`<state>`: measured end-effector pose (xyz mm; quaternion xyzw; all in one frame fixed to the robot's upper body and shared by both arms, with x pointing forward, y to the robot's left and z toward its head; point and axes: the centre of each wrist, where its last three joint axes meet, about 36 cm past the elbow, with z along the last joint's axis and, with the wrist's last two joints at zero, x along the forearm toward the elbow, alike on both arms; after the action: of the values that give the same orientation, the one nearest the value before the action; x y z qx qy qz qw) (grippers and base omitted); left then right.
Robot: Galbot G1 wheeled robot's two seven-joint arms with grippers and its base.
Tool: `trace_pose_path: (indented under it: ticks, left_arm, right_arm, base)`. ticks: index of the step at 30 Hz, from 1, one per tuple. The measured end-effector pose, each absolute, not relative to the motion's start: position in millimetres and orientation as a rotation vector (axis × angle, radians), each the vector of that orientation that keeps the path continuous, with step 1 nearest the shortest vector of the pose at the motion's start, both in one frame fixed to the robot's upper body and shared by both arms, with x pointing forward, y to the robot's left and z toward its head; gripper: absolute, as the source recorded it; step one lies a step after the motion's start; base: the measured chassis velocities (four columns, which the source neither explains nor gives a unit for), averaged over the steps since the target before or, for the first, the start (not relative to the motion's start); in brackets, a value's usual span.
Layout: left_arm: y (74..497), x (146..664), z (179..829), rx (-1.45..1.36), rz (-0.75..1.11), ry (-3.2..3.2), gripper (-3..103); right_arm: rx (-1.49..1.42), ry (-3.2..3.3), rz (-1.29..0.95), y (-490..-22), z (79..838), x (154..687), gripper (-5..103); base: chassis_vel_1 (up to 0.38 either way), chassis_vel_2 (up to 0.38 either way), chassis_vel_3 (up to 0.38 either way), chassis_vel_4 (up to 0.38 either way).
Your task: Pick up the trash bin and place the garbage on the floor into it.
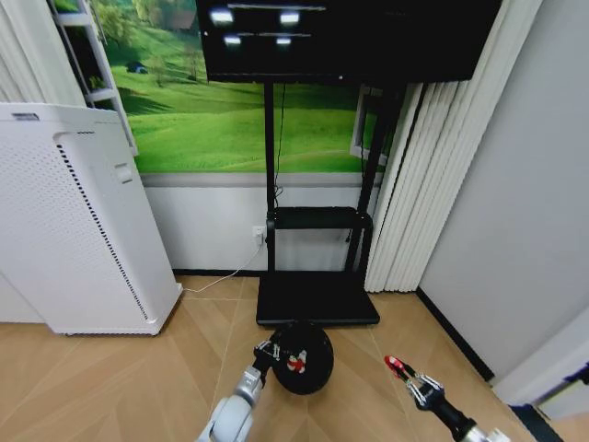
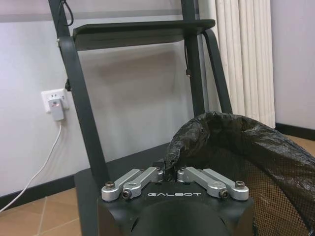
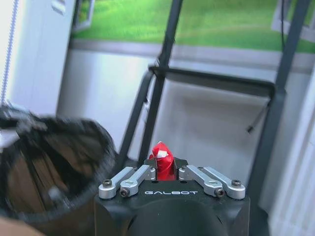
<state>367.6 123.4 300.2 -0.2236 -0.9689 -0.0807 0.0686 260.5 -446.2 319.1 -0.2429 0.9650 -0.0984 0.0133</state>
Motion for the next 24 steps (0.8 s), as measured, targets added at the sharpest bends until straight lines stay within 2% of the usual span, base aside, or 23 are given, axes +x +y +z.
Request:
trace_pose_path:
  ticks: [12, 24]
  left_arm:
    - [87.2, 380.1, 302.0, -0.728, -0.193, -2.928, 7]
    - [58.7, 378.5, 298.6, -0.765, -0.153, -2.923, 7]
  right_arm:
    - [-0.944, 2.875, -0.143, -371.8, 341.0, 284.3, 16]
    - [-1.025, 2.833, -0.108, -341.9, 324.6, 312.0, 16]
  base:
    - [0.000, 0.000, 0.000, 0.000]
    - [0.000, 0.000, 0.000, 0.000]
